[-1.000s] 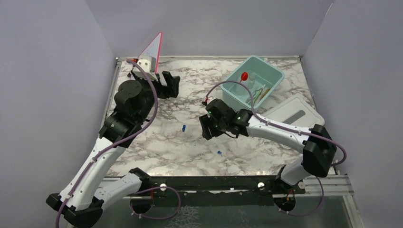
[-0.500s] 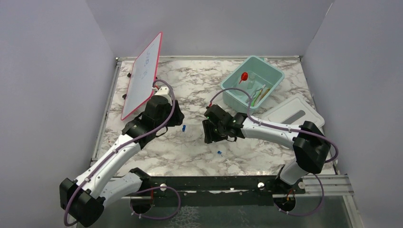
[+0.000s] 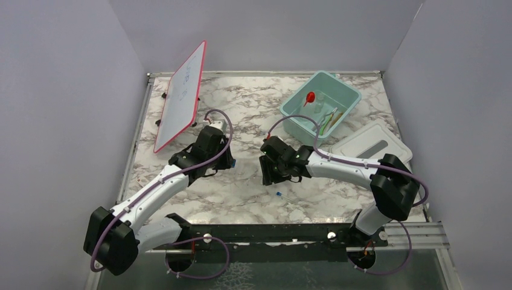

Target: Organize the chemistry lab equipment

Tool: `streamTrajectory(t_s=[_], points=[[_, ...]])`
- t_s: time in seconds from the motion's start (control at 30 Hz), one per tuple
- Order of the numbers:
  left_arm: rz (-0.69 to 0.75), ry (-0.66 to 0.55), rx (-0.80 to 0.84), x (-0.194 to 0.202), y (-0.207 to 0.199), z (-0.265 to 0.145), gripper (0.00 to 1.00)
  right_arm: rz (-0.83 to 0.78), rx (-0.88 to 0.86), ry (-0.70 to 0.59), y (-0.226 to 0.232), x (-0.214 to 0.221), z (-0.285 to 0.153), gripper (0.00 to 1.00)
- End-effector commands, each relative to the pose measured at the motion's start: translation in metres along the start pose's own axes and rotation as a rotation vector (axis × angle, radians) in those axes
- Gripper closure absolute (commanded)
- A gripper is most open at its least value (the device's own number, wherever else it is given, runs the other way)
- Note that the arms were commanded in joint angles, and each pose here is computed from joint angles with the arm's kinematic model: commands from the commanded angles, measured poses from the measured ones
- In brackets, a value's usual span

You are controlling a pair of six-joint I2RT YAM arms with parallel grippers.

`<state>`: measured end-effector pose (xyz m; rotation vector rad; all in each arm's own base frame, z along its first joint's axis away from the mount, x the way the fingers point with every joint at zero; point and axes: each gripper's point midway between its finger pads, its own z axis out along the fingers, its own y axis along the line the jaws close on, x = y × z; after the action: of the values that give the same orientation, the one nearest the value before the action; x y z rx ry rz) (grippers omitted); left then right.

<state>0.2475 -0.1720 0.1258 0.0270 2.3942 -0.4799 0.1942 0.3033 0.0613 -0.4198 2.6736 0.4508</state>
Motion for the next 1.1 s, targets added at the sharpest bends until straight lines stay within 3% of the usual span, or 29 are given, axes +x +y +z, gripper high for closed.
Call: streamTrajectory(t_s=[0.0,0.43,0.73,1.07], points=[[0.007,0.018,0.016,0.008,0.000,0.007,0.70,-0.024,0.001,-0.008,0.001,-0.004,0.005,0.49],[-0.005,0.015,0.007,0.010,0.003,0.008,0.71,-0.051,0.005,-0.002,0.001,-0.004,0.009,0.50],[-0.013,-0.058,0.037,-0.008,-0.005,0.003,0.67,-0.046,-0.004,0.007,0.003,-0.003,0.013,0.51],[0.008,-0.009,0.005,0.007,0.005,0.015,0.70,-0.037,0.001,0.007,0.002,-0.002,0.013,0.51]])
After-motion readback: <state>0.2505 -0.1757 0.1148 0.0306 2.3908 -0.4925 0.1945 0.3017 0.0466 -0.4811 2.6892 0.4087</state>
